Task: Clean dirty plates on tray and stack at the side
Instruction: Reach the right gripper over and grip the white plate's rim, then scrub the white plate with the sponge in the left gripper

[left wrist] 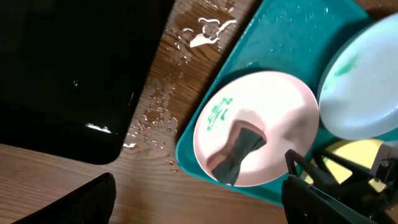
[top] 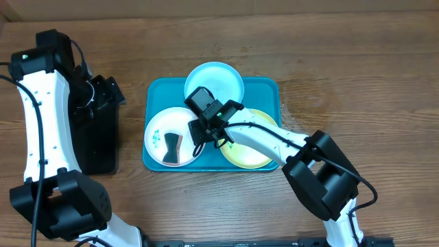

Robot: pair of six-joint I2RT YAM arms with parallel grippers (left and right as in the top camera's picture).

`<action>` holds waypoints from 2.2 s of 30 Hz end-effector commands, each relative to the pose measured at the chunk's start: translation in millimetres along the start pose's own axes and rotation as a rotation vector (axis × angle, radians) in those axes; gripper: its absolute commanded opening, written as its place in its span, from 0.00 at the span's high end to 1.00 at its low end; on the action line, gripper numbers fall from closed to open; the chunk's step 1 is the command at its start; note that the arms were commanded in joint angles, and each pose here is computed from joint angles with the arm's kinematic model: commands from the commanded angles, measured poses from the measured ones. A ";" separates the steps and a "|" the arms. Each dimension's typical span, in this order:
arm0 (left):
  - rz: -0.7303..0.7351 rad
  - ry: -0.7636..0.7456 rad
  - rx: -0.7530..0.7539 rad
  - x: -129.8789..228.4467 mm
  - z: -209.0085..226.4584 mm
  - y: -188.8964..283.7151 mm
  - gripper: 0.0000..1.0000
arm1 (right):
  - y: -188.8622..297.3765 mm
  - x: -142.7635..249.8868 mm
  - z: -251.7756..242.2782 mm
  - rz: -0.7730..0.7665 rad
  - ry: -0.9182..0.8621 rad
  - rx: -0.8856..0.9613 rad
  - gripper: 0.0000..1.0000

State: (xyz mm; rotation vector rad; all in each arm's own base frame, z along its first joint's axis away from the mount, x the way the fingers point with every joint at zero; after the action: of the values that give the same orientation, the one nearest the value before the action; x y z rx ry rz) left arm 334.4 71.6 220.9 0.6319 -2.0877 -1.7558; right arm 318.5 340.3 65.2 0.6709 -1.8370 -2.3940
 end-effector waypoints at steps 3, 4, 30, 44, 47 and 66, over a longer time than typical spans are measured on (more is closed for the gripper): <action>0.005 -0.088 0.015 4.5 -14.7 -0.4 0.14 | -4.7 -4.4 -7.0 -0.035 -0.049 0.044 0.41; 0.006 -0.096 0.015 5.4 -16.5 -1.2 0.14 | -6.4 -3.1 -7.7 -0.031 -0.049 0.045 0.41; 0.252 -0.258 0.152 62.7 -34.4 -92.7 0.32 | -32.3 4.8 -19.4 0.008 -0.062 0.067 0.80; 0.263 -0.340 0.165 105.2 -57.7 -163.4 0.38 | -31.4 3.7 -31.4 0.034 -0.095 0.058 0.87; 0.252 -0.345 0.124 104.5 -52.4 -166.0 0.40 | -31.5 3.5 -30.9 0.034 -0.095 0.054 0.87; 0.209 -0.292 0.122 102.7 -49.4 -181.3 0.85 | -31.4 3.6 -31.0 0.035 -0.095 0.055 0.86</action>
State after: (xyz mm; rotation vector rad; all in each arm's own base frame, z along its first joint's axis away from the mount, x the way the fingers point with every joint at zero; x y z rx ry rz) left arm 294.3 -49.0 50.3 0.1667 -2.3784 -1.6953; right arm 333.0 331.8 45.5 0.5925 -1.8864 -2.4407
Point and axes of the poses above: each gripper's point midway between its finger pads, its own y axis back along the fingers, its own z axis along the line the jaws close on, x = y × z, the point moved 4 cm from there along y, back along the fingers, and after that the axes turned 2 degrees about y, right-handed, at the moved point
